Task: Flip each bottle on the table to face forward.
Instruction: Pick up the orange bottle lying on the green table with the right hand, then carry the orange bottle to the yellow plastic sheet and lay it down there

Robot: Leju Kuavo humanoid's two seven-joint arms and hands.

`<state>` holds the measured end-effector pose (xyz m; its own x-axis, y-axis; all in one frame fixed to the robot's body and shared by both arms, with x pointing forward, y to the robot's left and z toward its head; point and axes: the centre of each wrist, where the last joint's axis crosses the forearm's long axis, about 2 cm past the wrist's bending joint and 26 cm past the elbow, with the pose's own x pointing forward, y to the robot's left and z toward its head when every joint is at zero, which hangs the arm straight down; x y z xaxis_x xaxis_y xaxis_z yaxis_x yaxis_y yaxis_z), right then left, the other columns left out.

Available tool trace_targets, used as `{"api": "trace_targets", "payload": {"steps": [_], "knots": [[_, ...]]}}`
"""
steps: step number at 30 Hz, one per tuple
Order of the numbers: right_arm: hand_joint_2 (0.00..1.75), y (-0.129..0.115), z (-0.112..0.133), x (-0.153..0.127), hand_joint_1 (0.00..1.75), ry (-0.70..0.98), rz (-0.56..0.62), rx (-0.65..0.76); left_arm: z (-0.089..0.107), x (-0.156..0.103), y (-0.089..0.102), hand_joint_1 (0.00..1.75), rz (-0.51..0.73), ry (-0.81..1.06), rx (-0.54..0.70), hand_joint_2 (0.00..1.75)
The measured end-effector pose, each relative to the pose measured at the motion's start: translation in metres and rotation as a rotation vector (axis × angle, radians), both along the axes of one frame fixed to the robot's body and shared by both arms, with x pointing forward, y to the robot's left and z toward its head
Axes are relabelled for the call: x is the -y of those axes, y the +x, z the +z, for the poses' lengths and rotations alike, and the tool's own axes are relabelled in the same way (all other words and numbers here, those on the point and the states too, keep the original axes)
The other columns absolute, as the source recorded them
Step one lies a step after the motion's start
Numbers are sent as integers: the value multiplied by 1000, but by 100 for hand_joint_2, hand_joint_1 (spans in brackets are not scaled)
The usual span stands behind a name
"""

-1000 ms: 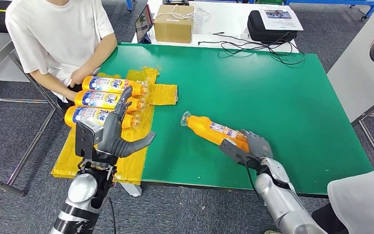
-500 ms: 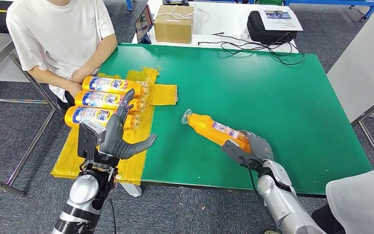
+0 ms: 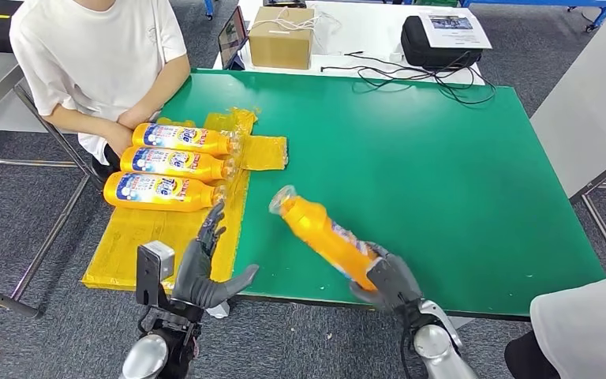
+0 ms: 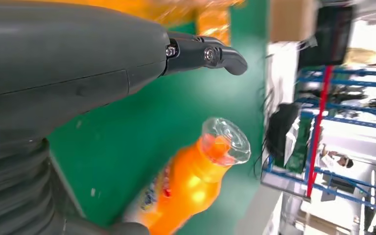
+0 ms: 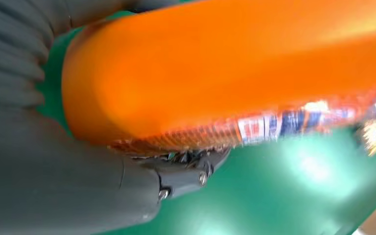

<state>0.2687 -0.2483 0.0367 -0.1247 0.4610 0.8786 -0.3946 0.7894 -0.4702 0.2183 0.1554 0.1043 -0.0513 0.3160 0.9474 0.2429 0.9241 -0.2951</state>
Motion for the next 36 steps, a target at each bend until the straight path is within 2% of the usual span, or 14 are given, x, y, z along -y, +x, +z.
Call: {"api": "trace_targets", "payload": {"steps": [3,8,16,21,36], "knots": [[175,-5,0,-3,175,56,17,-3,-7,1,-2,0,2,-45,-54,175],[175,-7,5,-8,175,127,31,36,-12,0,-5,0,8,-63,-63,175],[175,-9,24,-36,175,192,126,142,-17,12,-14,0,-147,-207,-104,175],[175,-13,34,-55,175,223,183,184,-18,21,-18,0,-183,-229,-112,175],[175,-15,37,-60,175,230,202,199,-19,26,-20,0,-199,-229,-120,175]]}}
